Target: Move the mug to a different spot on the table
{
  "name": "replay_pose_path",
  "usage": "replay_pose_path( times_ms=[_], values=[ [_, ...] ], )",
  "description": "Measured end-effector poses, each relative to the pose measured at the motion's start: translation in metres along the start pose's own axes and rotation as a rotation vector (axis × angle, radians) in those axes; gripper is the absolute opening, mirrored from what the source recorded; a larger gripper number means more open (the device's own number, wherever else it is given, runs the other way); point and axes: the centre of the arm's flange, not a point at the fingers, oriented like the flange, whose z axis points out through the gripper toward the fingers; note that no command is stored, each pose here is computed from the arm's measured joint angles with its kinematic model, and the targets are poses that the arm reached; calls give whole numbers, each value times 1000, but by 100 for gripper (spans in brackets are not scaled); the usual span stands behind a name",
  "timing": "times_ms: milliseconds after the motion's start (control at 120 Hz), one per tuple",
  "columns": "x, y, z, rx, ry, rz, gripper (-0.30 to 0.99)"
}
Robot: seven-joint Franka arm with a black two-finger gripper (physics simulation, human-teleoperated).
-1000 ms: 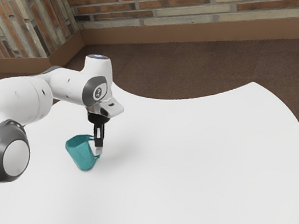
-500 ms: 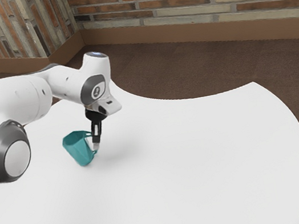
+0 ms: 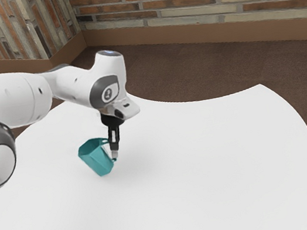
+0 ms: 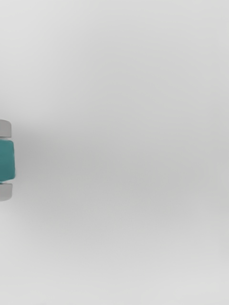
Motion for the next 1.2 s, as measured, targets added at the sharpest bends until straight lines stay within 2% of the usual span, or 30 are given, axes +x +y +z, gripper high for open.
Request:
replay_pose_path(
  times_ms=[258,550,708,825,1033,1200],
  values=[
    [39,20,4,3,34,-14,-4],
    [49,27,20,-5,58,-75,-5],
    [56,39,35,-41,58,-79,30],
    [56,40,34,-42,62,-89,46],
    [53,42,2,0,94,-100,61],
    [18,42,-81,100,187,-148,65]
  ],
)
